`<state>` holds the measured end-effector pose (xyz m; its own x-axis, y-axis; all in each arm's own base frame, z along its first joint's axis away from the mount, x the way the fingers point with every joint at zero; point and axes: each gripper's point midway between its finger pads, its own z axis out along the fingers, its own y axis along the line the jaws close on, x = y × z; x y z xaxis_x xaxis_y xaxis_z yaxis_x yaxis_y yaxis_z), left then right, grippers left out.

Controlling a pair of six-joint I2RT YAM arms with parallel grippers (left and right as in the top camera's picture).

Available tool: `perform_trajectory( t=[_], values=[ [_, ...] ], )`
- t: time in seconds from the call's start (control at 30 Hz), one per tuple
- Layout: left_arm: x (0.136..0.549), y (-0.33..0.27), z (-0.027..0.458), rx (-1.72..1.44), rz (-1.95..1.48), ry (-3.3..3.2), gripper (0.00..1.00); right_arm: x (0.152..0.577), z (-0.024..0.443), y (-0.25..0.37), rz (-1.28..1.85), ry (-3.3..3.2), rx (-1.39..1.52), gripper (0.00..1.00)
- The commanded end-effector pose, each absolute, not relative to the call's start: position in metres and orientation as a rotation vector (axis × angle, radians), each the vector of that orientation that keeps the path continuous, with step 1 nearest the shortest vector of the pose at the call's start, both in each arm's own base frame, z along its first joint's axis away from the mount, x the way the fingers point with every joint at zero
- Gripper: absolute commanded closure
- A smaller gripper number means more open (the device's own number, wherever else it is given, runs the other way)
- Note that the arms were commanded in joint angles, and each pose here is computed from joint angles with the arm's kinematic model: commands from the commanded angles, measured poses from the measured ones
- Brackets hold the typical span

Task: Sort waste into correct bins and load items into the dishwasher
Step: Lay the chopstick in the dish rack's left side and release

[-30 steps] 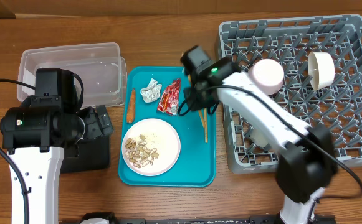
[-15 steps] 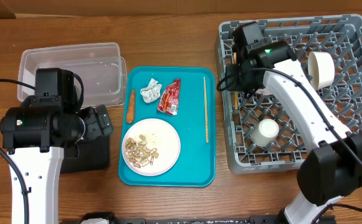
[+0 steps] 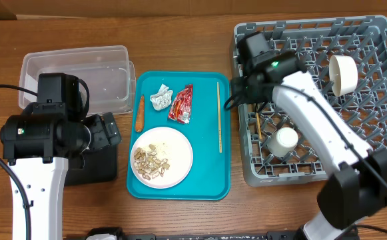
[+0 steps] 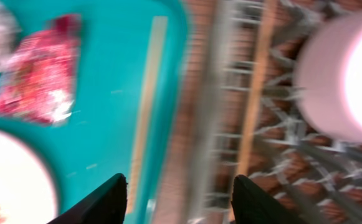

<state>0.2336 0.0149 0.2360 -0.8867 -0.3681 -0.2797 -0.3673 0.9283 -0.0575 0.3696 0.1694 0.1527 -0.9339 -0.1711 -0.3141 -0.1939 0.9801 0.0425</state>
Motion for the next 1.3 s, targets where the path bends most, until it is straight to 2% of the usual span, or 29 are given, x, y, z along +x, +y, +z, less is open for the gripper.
perform_trajectory(
  t=[0.0, 0.17, 0.43, 0.63, 0.67, 0.73, 0.8, 1.03, 1.27],
  values=[
    [0.235, 0.016, 0.237, -0.568, 0.013, 2.791, 0.0, 0.356, 0.173, 0.204, 0.156, 2.746, -0.382, 0.47],
    [0.235, 0.016, 0.237, -0.568, 0.014, 2.791, 0.0, 0.346, 0.126, 0.237, 0.124, 2.795, -0.421, 0.51],
    [0.235, 0.016, 0.237, -0.568, 0.014, 2.791, 0.0, 0.354, 0.037, 0.214, -0.121, 2.903, -0.318, 0.59],
    [0.235, 0.016, 0.237, -0.568, 0.014, 2.791, 0.0, 0.35, 0.01, 0.211, -0.146, 2.969, -0.322, 0.59],
    [0.235, 0.016, 0.237, -0.568, 0.014, 2.791, 0.0, 0.349, 0.007, 0.211, -0.142, 2.98, -0.325, 0.68],
    [0.235, 0.016, 0.237, -0.568, 0.013, 2.791, 0.0, 0.343, 0.005, 0.219, -0.067, 3.011, -0.35, 0.85],
    [0.235, 0.016, 0.237, -0.568, 0.013, 2.791, 0.0, 0.337, 0.005, 0.229, 0.012, 3.032, -0.403, 0.96],
    [0.235, 0.016, 0.237, -0.568, 0.014, 2.791, 0.0, 0.336, 0.033, 0.245, 0.082, 3.003, -0.445, 0.96],
    [0.235, 0.016, 0.237, -0.568, 0.014, 2.791, 0.0, 0.357, 0.119, 0.251, 0.207, 2.82, -0.381, 0.96]
  ],
)
